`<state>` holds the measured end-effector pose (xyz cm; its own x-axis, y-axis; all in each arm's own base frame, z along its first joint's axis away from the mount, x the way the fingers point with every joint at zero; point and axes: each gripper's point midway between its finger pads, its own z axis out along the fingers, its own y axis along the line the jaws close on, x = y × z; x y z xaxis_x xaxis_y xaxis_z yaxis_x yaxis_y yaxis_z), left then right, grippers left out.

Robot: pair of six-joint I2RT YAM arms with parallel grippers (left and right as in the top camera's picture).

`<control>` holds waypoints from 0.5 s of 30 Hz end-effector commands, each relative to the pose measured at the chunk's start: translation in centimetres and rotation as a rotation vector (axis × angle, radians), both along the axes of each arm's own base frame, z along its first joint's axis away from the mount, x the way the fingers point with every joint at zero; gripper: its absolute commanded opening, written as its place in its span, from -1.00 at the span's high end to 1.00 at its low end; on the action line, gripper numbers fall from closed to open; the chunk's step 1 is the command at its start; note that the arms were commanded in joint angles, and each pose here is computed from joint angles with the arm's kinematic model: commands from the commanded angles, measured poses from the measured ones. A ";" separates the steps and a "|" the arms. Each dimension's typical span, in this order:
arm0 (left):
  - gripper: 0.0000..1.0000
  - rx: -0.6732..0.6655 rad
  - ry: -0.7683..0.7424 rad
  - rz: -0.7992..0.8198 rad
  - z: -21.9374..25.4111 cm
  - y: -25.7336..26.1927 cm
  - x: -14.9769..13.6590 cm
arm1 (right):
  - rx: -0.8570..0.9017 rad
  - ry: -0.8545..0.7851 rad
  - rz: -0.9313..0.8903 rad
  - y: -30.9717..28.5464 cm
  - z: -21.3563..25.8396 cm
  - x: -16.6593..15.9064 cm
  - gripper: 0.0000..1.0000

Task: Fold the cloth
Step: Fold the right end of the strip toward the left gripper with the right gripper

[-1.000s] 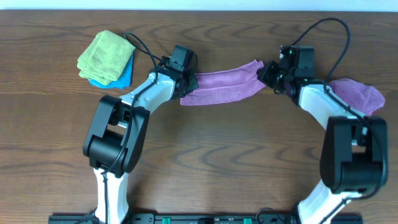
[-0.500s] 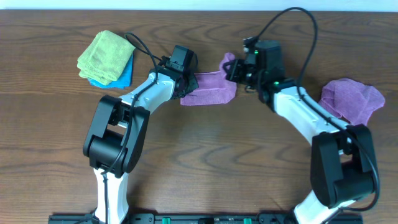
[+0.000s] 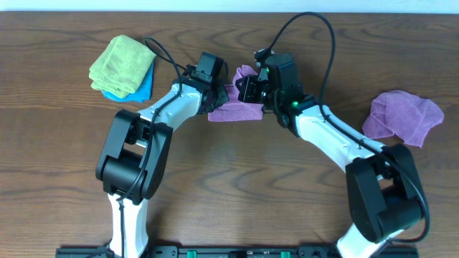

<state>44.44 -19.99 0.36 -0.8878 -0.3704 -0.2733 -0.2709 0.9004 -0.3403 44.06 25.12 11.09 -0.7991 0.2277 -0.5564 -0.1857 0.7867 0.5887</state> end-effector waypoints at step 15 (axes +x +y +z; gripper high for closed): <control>0.88 0.013 -0.123 -0.004 7.7 3.0 1.0 | -0.052 0.018 0.064 2.4 -3.4 -0.6 0.97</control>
